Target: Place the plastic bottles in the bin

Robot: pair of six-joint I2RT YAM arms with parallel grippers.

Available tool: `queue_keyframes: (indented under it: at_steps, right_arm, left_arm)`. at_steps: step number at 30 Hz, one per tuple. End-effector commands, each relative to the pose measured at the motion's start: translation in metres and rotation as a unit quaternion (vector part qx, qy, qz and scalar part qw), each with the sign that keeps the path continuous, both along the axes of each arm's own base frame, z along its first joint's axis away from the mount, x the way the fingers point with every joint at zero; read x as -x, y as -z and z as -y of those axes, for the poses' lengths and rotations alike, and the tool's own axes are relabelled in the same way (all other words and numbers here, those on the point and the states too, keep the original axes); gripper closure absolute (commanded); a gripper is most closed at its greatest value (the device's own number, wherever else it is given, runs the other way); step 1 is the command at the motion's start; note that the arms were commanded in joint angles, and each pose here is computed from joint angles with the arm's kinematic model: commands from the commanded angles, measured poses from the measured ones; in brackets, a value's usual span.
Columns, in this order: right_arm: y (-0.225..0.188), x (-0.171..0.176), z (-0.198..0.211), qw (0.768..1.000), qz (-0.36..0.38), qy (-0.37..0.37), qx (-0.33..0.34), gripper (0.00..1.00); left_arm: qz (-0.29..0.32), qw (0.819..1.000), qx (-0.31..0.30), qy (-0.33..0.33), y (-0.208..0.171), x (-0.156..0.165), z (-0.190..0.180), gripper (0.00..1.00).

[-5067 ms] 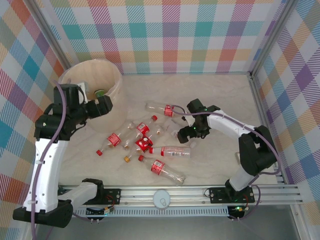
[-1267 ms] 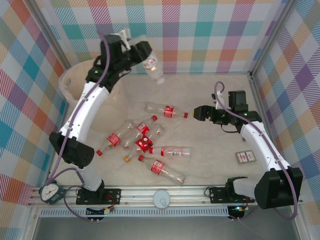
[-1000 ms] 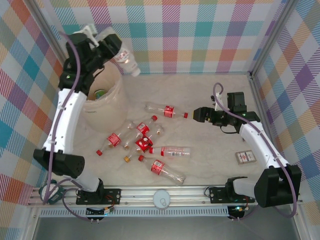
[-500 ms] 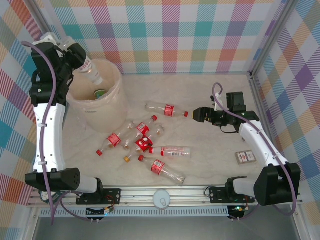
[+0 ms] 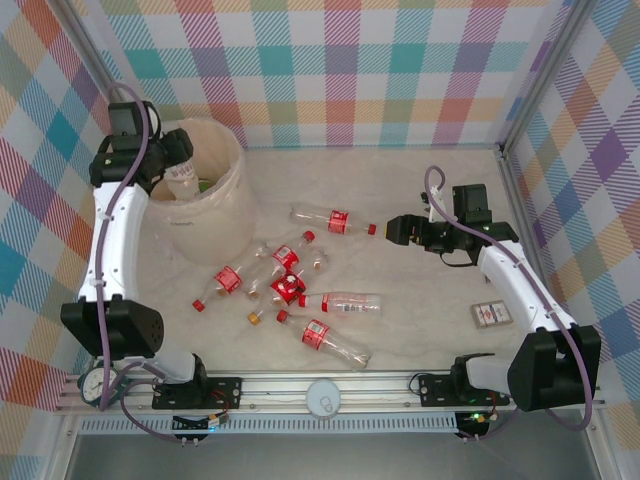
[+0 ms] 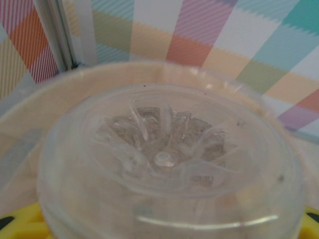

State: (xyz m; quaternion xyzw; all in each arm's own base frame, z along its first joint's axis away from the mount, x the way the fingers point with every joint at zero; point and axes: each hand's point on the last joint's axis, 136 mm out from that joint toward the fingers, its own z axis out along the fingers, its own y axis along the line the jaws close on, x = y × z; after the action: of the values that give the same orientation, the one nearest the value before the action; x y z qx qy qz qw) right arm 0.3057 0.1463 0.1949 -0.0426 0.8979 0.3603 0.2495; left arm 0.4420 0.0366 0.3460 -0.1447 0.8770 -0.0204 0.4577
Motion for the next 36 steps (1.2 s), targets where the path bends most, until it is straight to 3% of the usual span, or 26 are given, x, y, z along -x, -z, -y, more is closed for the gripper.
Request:
queue_keyframes:
  at_steps: [1,10,19,29,36]
  right_arm:
    - [0.009,0.002,0.002,1.000,-0.008,-0.002,0.009,0.01]
    - [0.013,0.001,0.002,1.000,-0.011,-0.002,0.011,0.00]
    - [0.015,0.000,0.003,1.000,-0.012,-0.002,0.014,0.01]
    - [0.014,-0.002,0.005,1.000,-0.011,0.004,0.019,0.01]
    - [0.014,-0.001,0.008,0.999,-0.008,0.008,0.032,0.01]
  left_arm:
    - [-0.053,0.998,-0.023,0.030,0.030,0.006,0.009,1.00]
    - [-0.100,0.994,-0.009,0.036,0.096,0.004,0.025,1.00]
    - [-0.102,0.993,0.018,0.053,0.139,-0.011,0.039,1.00]
    - [-0.070,0.993,0.046,0.080,0.157,-0.046,0.065,1.00]
    - [-0.061,0.991,0.054,0.106,0.169,-0.082,0.103,1.00]
